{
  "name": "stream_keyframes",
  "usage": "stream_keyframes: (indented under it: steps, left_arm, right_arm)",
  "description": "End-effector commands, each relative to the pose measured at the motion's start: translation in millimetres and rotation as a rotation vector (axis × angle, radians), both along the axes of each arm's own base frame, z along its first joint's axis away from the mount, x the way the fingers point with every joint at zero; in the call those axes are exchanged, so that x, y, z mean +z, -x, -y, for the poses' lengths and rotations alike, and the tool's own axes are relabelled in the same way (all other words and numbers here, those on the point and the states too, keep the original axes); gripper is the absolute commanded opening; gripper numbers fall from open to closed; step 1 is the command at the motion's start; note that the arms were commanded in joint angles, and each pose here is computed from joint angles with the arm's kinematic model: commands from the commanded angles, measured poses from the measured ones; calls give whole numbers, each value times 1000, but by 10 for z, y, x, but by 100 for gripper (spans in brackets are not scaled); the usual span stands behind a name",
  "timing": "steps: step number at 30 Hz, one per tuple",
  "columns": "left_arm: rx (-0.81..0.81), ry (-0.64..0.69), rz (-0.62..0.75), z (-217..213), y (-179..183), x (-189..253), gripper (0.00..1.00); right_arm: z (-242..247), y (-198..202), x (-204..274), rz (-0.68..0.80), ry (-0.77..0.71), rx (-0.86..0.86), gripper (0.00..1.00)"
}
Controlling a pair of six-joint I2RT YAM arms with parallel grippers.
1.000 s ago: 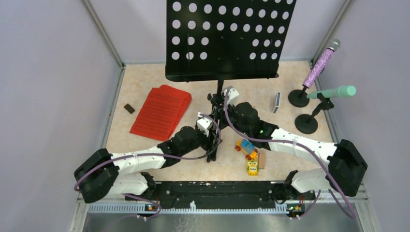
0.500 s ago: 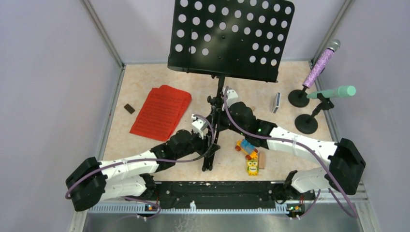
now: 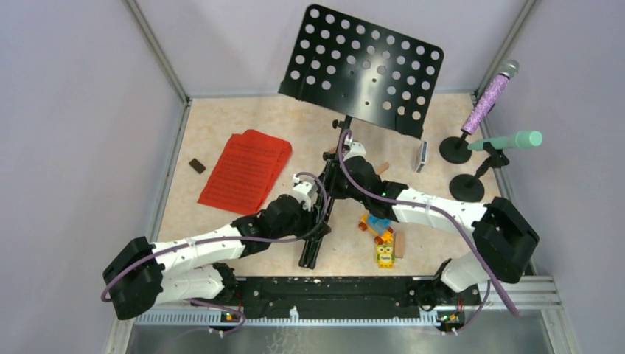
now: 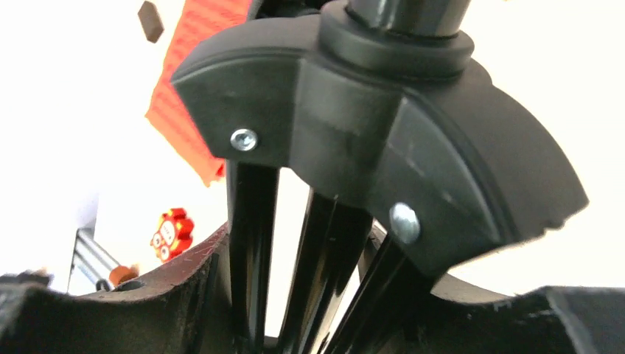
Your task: Pack up the instrument practice props
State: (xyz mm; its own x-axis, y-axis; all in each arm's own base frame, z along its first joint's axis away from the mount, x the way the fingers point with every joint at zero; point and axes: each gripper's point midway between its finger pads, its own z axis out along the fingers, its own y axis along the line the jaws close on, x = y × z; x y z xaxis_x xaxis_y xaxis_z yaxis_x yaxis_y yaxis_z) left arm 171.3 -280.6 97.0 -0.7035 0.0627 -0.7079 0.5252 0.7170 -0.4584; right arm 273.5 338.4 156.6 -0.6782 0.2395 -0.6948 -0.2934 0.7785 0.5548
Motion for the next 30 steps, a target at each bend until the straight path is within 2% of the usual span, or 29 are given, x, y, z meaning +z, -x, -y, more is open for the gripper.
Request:
stream_keyframes:
  steps: [1, 14, 25, 28, 30]
  left_arm:
    - [118, -145, -72, -331, -38, -322, 0]
    - [77, -201, -144, -119, -93, -559, 0]
    - [75, -212, -179, -43, -108, -657, 0]
    - [67, -212, -175, -17, -123, -674, 0]
    - [63, -221, -176, -10, -129, -685, 0]
  right_arm:
    - [437, -580, 173, 191, 86, -174, 0]
    - [474, -786, -632, 86, 176, -165, 0]
    - [459, -757, -1047, 29, 227, -108, 0]
    - [528, -709, -1143, 8, 245, -120, 14]
    - [565, -683, -1140, 7, 252, -126, 18]
